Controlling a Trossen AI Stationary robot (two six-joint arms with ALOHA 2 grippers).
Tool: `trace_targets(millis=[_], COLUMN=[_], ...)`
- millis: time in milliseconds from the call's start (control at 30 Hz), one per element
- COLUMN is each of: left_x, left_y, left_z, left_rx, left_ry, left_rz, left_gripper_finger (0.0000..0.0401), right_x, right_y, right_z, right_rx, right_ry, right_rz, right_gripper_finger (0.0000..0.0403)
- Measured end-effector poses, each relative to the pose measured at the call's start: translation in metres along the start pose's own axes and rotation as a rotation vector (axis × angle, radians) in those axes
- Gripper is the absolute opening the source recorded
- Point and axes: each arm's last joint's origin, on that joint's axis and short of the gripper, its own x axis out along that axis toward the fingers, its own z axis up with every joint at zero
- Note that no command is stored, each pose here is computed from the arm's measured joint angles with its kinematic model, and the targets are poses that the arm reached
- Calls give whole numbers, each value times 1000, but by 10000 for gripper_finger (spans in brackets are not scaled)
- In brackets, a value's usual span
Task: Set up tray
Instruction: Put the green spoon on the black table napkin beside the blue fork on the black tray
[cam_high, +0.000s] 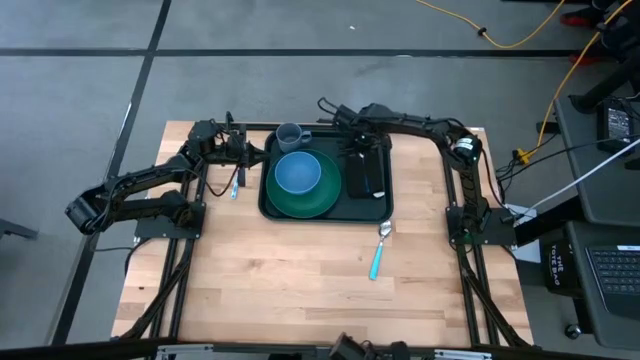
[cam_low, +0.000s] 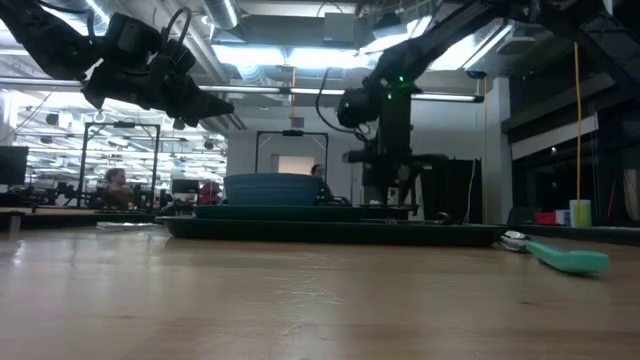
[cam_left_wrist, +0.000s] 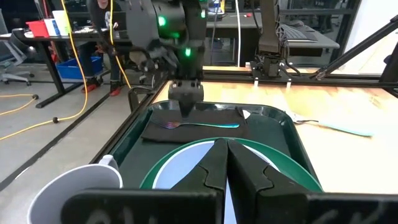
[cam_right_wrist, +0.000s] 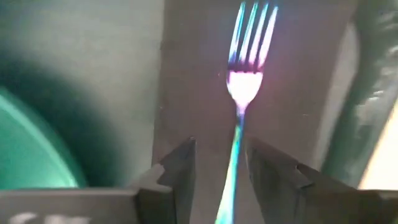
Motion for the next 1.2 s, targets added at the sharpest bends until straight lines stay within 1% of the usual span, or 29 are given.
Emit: trace_targets(millis=[100,233,333,500,567,733,833,967,1200], left_x=[0,0,0,0,0,0,0,0,0], left_y=[0,0,-1,-1,-1,-1,-1,-1,-1], left_z=[0,-2,-4,-4,-4,-6,-6,-5,-4], left_rx=[0,-17,-28,-29,-32,-43,-44,-35,-33], left_ry=[0,20,33,33,36,47,49,39,36], left_rz=[0,-3,-4,-4,-4,-6,-7,-5,-5], left_gripper_finger=[3,3,3,3,3,3,3,3,3], right_x=[-18,-43,-62,-95,-100,-95,-90,-94,-106], right_y=[4,15,22,20,20,19,17,14,16], right_z=[3,-1,-14,-43,-58,-103,-133,-171,-217], right_rx=[-57,-182,-249,-293,-295,-282,-251,-212,-164], right_ry=[-24,-62,-114,-230,-258,-284,-270,-247,-233], right_rz=[-11,-25,-68,-81,-75,-22,5,36,92], right_gripper_finger=[142,142,142,142,142,142,142,142,142])
